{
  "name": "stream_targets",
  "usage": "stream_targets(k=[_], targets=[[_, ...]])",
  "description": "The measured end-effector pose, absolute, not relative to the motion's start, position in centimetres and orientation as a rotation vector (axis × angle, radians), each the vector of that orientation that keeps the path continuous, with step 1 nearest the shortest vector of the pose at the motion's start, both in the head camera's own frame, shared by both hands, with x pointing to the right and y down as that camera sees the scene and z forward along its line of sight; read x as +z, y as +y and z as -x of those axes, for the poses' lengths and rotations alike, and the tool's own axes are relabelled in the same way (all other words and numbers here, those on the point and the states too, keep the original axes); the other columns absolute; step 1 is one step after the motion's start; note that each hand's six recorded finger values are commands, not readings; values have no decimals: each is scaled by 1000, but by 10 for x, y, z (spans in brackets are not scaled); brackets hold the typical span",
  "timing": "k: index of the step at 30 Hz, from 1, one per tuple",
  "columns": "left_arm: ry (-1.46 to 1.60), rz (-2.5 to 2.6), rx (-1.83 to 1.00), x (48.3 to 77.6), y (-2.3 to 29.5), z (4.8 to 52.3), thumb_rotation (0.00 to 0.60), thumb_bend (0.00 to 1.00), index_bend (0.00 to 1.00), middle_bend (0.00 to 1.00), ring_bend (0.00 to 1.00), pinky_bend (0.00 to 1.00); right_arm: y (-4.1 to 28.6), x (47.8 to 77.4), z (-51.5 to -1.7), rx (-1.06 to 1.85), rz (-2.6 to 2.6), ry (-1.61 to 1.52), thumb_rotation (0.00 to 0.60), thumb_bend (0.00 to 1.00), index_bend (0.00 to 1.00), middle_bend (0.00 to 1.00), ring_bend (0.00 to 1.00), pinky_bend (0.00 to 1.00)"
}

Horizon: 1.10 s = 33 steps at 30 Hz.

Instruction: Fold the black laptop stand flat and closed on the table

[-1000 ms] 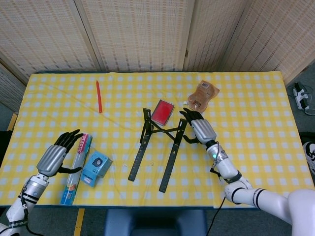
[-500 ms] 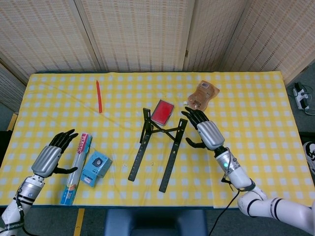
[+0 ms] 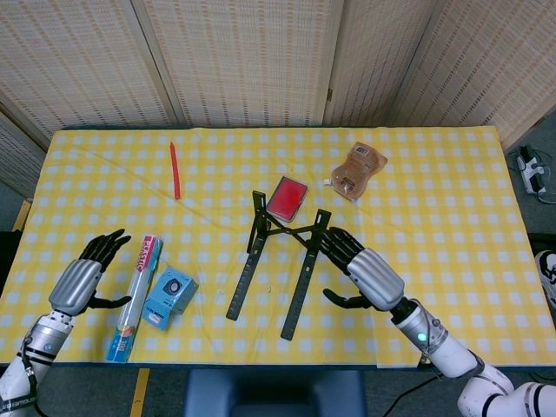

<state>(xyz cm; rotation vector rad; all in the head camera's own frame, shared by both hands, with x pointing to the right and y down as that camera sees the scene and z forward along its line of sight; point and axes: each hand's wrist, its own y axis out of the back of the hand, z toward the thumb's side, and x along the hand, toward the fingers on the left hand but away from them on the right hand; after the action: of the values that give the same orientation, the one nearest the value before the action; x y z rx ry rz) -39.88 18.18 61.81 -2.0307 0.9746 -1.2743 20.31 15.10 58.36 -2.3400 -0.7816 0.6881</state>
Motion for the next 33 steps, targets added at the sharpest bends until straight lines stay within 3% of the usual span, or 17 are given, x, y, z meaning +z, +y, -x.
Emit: stream_targets(k=[13, 19, 26, 33], targets=[[1004, 2025, -1303, 617, 188, 410, 600, 90, 0, 0, 3, 0, 146, 667, -88, 785, 2524, -515, 600, 426, 0, 0, 0, 0], [1026, 2017, -1331, 619, 191, 421, 600, 90, 0, 0, 3, 0, 137, 690, -31, 777, 2555, -483, 600, 440, 0, 0, 0, 0], [1045, 2015, -1352, 619, 196, 431, 600, 90, 0, 0, 3, 0, 128, 711, -8, 836, 2548, -493, 600, 440, 0, 0, 0, 0], [1066, 2011, -1366, 618, 201, 439, 600, 90, 0, 0, 3, 0, 115, 731, -15, 949, 2521, -552, 600, 440, 0, 0, 0, 0]])
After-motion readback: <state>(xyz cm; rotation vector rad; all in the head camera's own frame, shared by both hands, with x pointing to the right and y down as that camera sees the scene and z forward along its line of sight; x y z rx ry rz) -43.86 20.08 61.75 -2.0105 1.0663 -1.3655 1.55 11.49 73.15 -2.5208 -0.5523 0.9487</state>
